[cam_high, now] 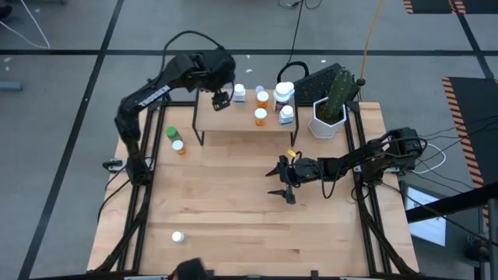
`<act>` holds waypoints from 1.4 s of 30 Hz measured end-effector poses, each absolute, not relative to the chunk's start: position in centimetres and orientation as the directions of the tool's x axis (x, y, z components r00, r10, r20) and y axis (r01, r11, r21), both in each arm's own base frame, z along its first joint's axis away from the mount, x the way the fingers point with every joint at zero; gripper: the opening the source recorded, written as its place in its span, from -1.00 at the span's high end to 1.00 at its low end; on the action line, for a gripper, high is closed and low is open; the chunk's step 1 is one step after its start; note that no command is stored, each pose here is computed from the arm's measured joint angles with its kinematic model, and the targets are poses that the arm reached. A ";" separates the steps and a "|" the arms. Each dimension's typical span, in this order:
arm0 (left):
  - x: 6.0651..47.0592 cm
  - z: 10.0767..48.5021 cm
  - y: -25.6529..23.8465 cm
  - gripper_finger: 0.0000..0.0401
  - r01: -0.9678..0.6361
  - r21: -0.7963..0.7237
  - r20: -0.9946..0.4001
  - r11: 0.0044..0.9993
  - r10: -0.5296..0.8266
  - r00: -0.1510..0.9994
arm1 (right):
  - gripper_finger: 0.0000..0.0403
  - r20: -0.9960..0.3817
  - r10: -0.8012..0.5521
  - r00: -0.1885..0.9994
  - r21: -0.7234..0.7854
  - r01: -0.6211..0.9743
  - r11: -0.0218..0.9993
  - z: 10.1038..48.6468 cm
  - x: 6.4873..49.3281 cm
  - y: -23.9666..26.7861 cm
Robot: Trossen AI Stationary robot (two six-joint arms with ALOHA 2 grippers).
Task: Pick and place medicine bottles onto shelf by color
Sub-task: Put the green medicine bottle on the shelf
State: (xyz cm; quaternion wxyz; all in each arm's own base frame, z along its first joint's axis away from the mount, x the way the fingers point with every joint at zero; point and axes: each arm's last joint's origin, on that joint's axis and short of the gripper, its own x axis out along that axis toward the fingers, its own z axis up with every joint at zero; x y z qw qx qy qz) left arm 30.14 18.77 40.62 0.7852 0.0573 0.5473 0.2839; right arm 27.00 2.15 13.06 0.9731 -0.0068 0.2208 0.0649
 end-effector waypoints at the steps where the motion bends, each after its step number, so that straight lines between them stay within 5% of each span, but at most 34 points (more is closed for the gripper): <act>1: 29.6 40.9 18.3 -0.59 -0.428 0.374 -0.839 0.823 0.497 0.223 | -0.56 -0.431 0.123 0.894 0.013 -0.131 0.991 13.1 27.0 2.2; 9: 24.9 41.0 11.5 -0.59 -0.569 0.298 -0.851 0.766 0.483 0.204 | -0.56 -0.443 0.168 0.881 0.011 -0.182 0.983 12.9 26.9 2.3; 19: 17.8 36.0 5.4 -0.59 -0.754 0.231 -0.822 0.615 0.539 0.187 | -0.56 -0.431 0.181 0.884 -0.011 -0.206 0.979 13.0 26.9 2.5; 38: 13.4 26.7 9.1 -0.59 -0.945 0.256 -0.841 0.204 0.529 -0.113 | -0.56 -0.325 0.184 0.928 -0.035 -0.206 0.978 14.1 27.4 2.5; 42: 13.6 24.4 10.1 -0.59 -0.947 0.209 -0.861 0.243 0.505 -0.061 | -0.56 -0.330 0.184 0.926 -0.034 -0.206 0.978 14.0 27.4 2.5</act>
